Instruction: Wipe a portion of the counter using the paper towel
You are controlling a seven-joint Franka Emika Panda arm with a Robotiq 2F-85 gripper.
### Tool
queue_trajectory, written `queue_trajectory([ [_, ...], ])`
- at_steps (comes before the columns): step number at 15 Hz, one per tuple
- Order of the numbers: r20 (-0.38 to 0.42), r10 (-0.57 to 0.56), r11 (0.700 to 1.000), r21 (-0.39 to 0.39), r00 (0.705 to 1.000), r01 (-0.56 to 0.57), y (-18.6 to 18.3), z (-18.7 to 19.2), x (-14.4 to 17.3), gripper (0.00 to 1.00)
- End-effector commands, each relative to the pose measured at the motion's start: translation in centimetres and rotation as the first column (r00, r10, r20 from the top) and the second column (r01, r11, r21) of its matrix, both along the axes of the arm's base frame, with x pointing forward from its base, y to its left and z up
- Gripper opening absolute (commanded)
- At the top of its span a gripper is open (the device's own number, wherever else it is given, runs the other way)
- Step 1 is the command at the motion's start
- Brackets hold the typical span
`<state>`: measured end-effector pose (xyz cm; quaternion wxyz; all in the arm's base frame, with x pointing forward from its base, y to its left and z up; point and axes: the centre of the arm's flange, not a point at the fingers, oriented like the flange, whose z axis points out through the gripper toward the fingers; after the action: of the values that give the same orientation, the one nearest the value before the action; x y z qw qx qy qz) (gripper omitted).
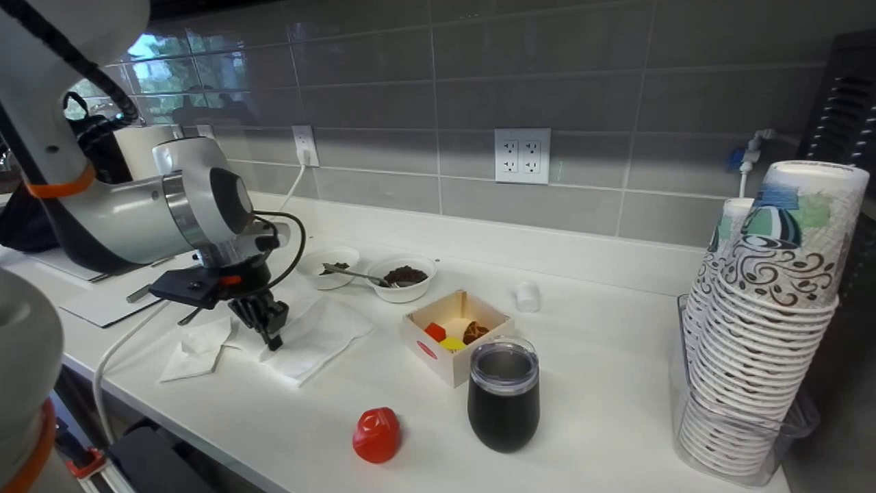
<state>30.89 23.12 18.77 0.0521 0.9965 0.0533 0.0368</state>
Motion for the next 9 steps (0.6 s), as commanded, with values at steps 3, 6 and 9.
queue_trajectory([
  [3, 0.042, -0.076, 0.996, -0.037, 0.996, 0.078, -3.8, -1.1, -1.3, 0.01],
  [6, -0.003, -0.071, 0.997, -0.007, 0.997, 0.071, -3.1, -0.6, -1.9, 0.01],
  [9, -0.028, -0.046, 0.994, 0.094, 0.999, 0.048, -0.7, 0.2, -2.4, 0.01],
])
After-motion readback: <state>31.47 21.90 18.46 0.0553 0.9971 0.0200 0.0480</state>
